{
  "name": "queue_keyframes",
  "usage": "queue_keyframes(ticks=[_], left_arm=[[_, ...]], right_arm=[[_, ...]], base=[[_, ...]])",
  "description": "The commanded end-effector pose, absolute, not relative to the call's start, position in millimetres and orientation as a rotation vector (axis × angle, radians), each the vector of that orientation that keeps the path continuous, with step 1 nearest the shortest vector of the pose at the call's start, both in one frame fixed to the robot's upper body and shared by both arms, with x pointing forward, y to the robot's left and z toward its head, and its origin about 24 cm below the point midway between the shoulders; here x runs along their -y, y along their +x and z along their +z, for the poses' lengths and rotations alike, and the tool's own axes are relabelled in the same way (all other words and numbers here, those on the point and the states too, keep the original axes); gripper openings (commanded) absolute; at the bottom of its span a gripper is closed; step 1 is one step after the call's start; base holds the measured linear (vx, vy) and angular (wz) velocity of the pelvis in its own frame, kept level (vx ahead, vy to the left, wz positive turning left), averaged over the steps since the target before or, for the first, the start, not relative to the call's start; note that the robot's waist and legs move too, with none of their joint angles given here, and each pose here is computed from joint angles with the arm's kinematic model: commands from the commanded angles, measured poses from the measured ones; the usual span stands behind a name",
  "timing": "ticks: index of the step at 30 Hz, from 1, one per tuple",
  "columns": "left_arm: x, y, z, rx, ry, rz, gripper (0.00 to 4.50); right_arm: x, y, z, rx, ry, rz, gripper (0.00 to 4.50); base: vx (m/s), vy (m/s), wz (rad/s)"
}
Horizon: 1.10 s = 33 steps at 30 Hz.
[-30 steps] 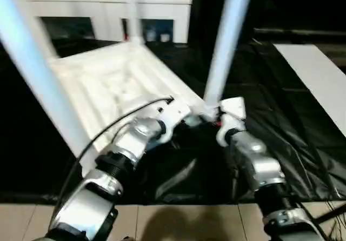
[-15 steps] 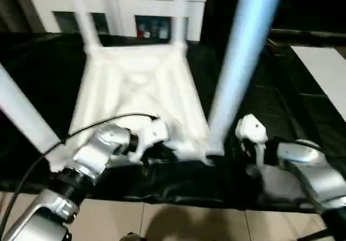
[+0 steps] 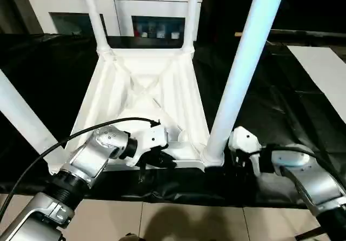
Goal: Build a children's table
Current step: Rotate leg to tighten
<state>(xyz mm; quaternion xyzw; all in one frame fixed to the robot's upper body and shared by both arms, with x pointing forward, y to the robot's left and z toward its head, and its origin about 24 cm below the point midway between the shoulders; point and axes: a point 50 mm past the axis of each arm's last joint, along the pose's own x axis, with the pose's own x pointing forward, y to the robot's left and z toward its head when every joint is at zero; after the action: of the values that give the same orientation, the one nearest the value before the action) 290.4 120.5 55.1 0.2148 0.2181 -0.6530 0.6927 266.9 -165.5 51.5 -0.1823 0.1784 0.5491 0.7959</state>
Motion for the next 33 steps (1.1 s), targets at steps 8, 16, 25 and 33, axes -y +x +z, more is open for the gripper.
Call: queue_keyframes(ticks=[8,16,25,33], left_arm=[[-114.2,290.1,62.2,-0.459,0.497,-1.491,0.0],[-113.8,288.8,60.5,-0.464,0.499,-1.495,0.0],[-96.6,306.2,53.0,-0.438,0.449,-1.289,0.0],[-58.0,334.6,54.5,-0.377,0.352,-0.924,0.0]], right_arm=[[163.6,264.3,54.8,-0.364,-0.348,1.22,2.93],[164.9,263.2,53.9,-0.357,-0.289,1.216,2.71],[143.5,282.9,23.2,-0.388,-0.202,0.859,2.68],[99.9,303.9,4.3,-0.423,-0.088,0.425,2.67]], base=[[0.0,0.0,0.0],[0.0,0.0,0.0],[0.0,0.0,0.0],[-0.019,0.006,-0.05]])
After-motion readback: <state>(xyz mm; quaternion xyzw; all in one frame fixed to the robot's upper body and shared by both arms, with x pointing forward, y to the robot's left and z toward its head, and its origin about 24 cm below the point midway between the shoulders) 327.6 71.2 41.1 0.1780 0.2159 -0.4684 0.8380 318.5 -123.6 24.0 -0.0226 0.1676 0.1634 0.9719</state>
